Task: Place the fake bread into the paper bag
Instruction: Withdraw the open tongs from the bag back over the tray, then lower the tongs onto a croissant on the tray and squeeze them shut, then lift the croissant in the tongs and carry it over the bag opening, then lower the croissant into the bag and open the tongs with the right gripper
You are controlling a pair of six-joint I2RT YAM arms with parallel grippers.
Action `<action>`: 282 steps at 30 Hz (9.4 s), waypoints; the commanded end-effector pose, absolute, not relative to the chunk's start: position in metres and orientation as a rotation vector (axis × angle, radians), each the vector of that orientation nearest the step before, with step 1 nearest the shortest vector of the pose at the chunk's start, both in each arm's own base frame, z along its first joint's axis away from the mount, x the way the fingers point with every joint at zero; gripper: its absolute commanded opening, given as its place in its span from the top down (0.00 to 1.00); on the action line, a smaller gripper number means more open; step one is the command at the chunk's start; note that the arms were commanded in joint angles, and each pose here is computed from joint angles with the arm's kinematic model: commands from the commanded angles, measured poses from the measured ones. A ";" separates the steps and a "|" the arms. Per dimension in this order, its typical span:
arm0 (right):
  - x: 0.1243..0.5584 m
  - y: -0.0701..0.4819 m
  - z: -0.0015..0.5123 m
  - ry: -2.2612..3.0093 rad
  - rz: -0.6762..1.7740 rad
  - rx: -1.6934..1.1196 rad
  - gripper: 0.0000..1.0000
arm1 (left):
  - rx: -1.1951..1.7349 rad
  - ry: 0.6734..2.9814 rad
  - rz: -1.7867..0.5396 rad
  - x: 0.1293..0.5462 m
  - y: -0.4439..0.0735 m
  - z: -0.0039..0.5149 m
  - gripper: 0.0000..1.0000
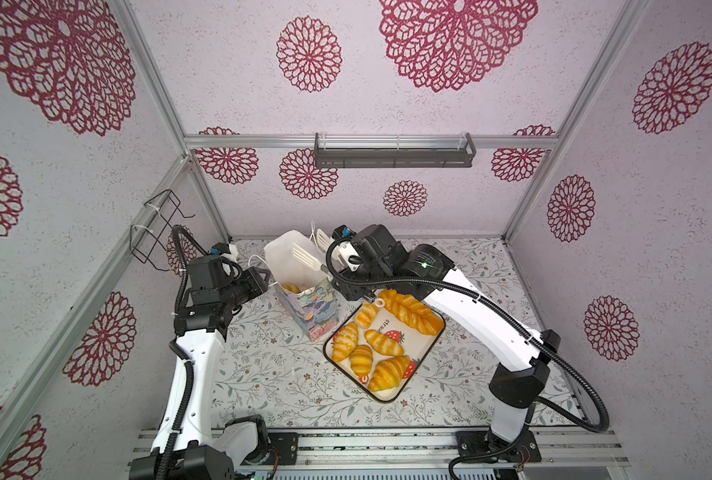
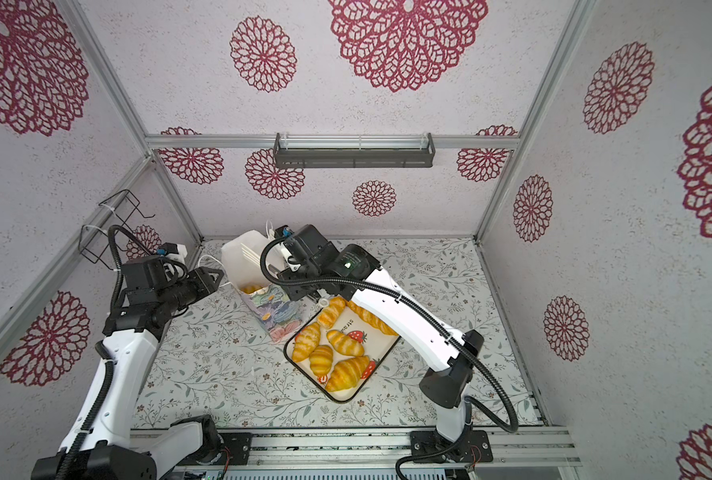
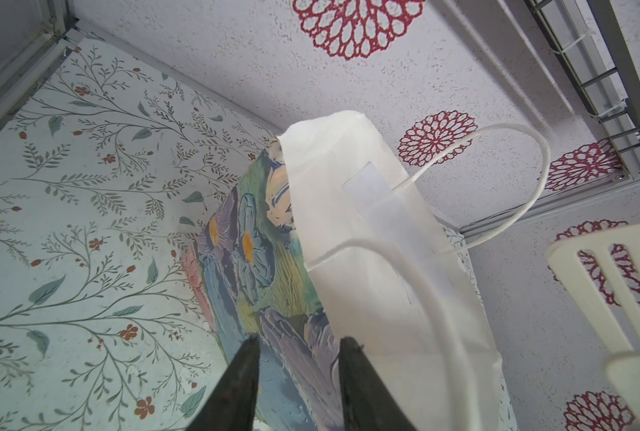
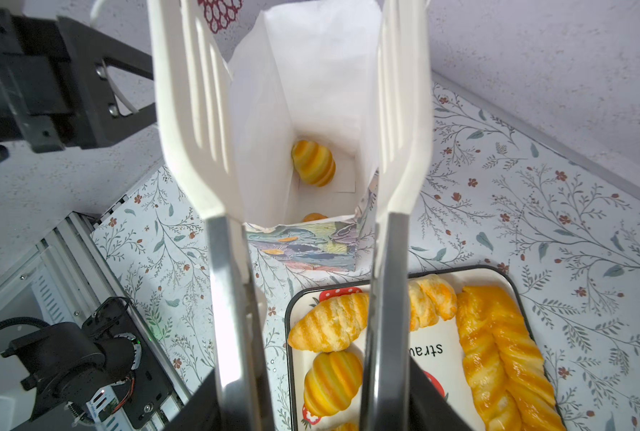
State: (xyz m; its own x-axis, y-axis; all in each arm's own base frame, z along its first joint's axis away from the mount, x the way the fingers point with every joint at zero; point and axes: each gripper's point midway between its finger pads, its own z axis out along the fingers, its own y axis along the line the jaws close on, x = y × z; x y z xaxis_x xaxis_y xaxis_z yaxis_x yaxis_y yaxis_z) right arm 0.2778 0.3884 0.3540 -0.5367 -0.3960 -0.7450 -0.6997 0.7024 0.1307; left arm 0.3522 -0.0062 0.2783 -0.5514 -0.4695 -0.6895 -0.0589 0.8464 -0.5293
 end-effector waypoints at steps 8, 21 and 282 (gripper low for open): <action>0.270 0.339 0.395 2.115 0.502 -0.710 0.45 | -0.349 2.054 -0.579 0.353 -0.008 0.296 0.60; 0.270 0.291 0.365 2.214 0.458 -0.596 0.45 | -0.304 2.012 -0.636 0.350 -0.017 0.307 0.60; 0.279 0.417 0.357 2.122 0.725 -0.860 0.65 | -0.293 2.003 -0.618 0.348 -0.017 0.311 1.00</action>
